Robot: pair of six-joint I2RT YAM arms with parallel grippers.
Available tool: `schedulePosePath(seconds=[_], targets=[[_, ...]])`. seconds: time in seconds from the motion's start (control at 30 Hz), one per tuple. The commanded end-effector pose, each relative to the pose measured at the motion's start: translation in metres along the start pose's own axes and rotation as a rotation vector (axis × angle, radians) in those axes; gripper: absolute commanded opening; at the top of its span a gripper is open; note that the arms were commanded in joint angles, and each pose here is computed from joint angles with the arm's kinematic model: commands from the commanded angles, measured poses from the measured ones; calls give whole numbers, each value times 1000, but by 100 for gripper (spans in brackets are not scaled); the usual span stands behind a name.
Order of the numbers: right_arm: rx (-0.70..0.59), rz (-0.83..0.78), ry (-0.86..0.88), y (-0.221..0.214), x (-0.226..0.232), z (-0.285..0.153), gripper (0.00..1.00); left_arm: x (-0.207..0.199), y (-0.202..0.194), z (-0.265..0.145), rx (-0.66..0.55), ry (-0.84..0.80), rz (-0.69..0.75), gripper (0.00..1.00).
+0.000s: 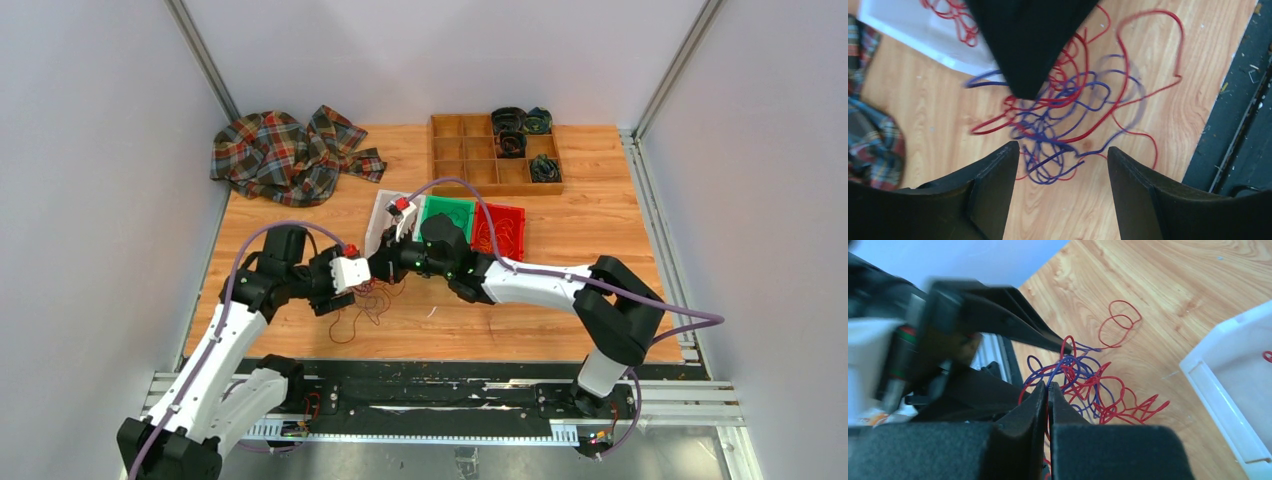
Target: Untangle the cables
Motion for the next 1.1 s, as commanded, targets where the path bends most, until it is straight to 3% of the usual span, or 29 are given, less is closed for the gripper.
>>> schedulePosePath(seconds=[0.0, 0.23, 0.37, 0.6, 0.73, 0.87, 0.93, 1.07], targets=[[-37, 39, 106, 17, 18, -6, 1, -5, -2, 14, -74, 42, 65, 70], [-66, 110, 201, 24, 24, -19, 1, -17, -11, 19, -79, 63, 194, 71], [-47, 132, 231, 24, 26, -22, 1, -3, -13, 16, -59, 234, 236, 66], [-32, 168, 251, 23, 27, -26, 1, 11, -13, 12, -42, 370, 264, 34], [-23, 179, 223, 19, 21, -31, 1, 19, -9, 6, -36, 406, 261, 7], [-41, 165, 108, 13, 1, -40, 1, 24, 3, -12, -40, 412, 289, 1], [-51, 141, 13, 8, -11, -47, 8, 26, 14, -26, -62, 420, 302, 1], [-73, 92, -114, 3, -25, -59, 30, 20, 39, -49, -144, 341, 258, 1]])
Point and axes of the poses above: each gripper's point midway between its finger pads, its own z axis out along the fingers, its own x axis along the line the jaws close on, y = z × x, the point moved 7 cm from there along -z, back along the fingers, and after that the axes turned 15 degrees about z, right-handed, at the moved point
